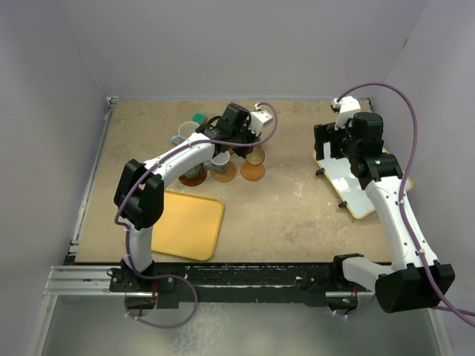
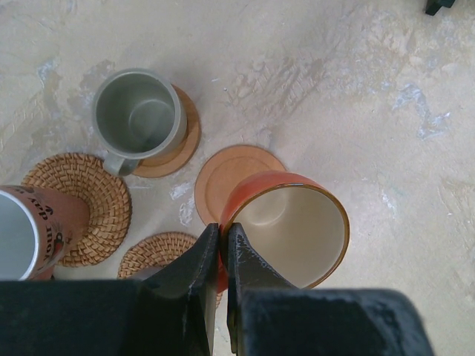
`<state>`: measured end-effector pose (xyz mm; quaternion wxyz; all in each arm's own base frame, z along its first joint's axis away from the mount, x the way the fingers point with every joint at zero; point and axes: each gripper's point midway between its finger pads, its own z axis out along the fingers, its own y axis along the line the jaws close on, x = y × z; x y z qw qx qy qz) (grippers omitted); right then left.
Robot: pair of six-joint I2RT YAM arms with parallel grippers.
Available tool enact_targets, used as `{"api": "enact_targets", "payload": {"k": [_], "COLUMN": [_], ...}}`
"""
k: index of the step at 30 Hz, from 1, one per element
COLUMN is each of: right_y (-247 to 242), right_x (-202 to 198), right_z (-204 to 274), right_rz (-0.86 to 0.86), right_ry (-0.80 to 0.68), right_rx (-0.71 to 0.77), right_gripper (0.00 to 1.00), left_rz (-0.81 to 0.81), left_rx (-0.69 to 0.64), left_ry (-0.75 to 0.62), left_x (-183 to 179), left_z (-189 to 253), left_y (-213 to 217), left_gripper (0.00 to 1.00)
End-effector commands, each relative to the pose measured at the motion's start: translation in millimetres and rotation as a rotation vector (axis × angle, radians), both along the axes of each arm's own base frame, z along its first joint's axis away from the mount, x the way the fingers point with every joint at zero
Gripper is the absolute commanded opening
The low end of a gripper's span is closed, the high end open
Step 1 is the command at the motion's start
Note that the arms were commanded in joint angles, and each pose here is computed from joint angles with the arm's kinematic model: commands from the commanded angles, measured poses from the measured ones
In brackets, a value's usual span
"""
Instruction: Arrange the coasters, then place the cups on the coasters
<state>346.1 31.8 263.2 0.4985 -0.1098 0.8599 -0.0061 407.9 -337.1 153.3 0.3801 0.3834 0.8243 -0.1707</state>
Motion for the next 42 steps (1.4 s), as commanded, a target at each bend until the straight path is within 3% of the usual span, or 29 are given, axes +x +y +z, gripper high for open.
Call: {"api": "enact_targets", "payload": {"k": [1, 27, 42], "right_y": [-3.6, 0.5, 1.7], "right_x": [5.6, 4.9, 5.1], "right_z": [17.6, 16.3, 15.1], "right_rz": [-0.025, 0.003, 0.011], "right_ry": [-0.075, -0.074, -0.07], "right_rx": [0.007, 0.01, 0.009], "right_gripper": [1.0, 1.0, 1.0], "left_rz": [0.044, 0.172, 0.195], "left_rx": [-0.07, -0.001, 0.002], "left_ry": [-0.055, 0.14, 0.187], "left_x": [15.5, 17.9, 18.5], "left_z": [25.1, -41.7, -56.2], "left_y": [-13.4, -12.5, -5.4], "left_gripper": [0.03, 0.03, 0.03]}}
